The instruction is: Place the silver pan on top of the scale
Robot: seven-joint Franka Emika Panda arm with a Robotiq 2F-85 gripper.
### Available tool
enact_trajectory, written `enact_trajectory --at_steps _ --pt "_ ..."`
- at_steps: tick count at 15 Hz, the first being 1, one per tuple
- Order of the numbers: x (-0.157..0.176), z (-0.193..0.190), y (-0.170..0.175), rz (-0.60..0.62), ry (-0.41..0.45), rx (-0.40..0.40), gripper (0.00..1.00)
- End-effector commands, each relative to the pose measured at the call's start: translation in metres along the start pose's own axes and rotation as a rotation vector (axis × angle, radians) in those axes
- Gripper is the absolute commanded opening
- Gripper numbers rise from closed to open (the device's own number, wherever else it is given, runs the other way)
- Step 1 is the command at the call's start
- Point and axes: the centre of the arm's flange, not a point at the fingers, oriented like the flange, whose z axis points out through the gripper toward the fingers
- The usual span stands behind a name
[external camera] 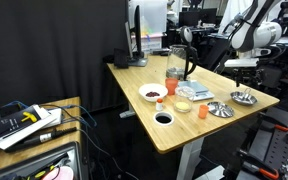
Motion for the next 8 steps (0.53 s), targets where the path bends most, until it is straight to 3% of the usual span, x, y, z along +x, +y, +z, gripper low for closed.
enact_trajectory --at_steps 1,4,8 --pt "0.0 0.0 0.0 0.0 0.0 0.0 1.0" --pt "0.0 0.0 0.0 0.0 0.001 0.0 1.0" --pt "0.003 0.011 -0.017 0.087 0.004 0.04 1.0"
